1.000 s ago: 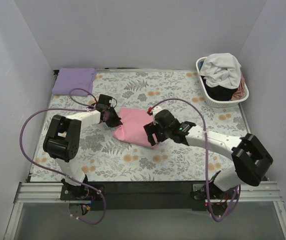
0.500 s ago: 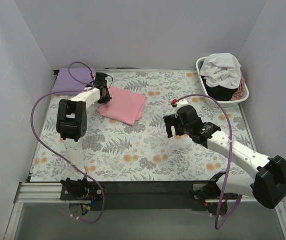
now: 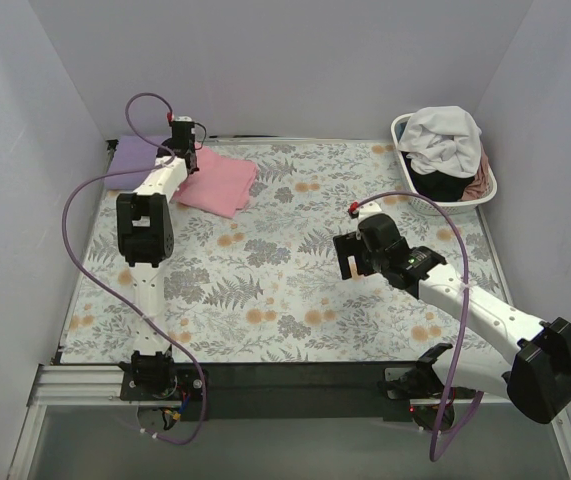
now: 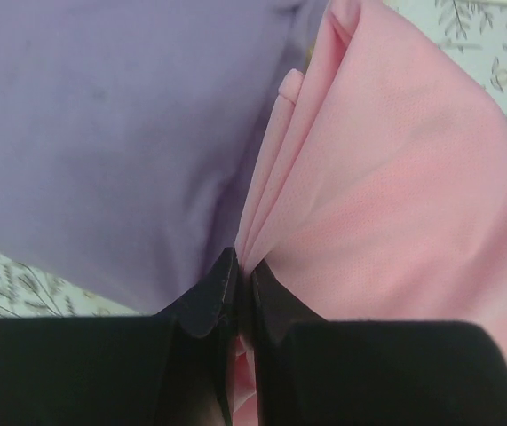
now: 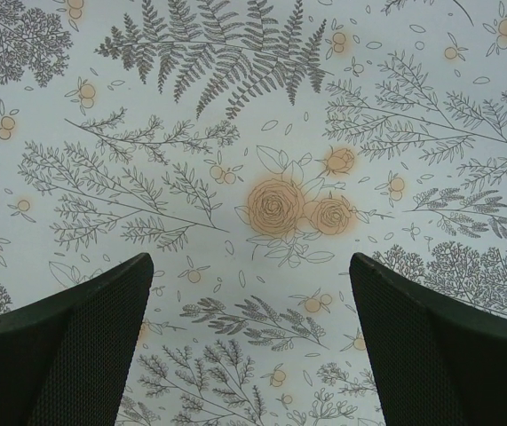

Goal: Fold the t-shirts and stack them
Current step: Neatly place the folded tshirt to the corner

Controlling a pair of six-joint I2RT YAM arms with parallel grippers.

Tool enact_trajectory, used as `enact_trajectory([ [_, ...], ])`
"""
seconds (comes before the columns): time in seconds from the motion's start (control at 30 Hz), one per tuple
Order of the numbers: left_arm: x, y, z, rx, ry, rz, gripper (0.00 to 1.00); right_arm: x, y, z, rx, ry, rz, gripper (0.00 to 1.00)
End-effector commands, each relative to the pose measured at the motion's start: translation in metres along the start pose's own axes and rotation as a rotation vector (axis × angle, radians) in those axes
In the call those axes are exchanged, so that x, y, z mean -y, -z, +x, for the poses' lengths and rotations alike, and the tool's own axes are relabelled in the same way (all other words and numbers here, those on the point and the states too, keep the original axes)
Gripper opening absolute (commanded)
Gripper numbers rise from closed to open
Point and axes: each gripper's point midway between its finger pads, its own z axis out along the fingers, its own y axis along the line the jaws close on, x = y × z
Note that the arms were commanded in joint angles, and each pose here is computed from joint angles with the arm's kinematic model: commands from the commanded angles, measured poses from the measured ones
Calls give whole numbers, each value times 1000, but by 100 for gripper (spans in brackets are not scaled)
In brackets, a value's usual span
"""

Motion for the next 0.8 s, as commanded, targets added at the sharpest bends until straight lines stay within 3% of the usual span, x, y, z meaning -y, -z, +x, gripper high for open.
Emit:
enact_trajectory([
  [0.0,-22,8,-64,159,-42,-53,0,4,5,-6,6,-17,22,97],
  [0.3,-61,-4,-104,245,-89,-204,0,8,-7,12,-174,24,76,95],
  [0.47,-74,-6,-112,263,-72,-215,0,15,-9,16,-186,34,112,96],
  [0.5,-99,-10,-112,254,-58,-247,0,15,-10,15,-186,34,114,96],
  [0.77,-113,4,-135,293,-129,-255,0,16,-12,17,-204,47,122,96],
])
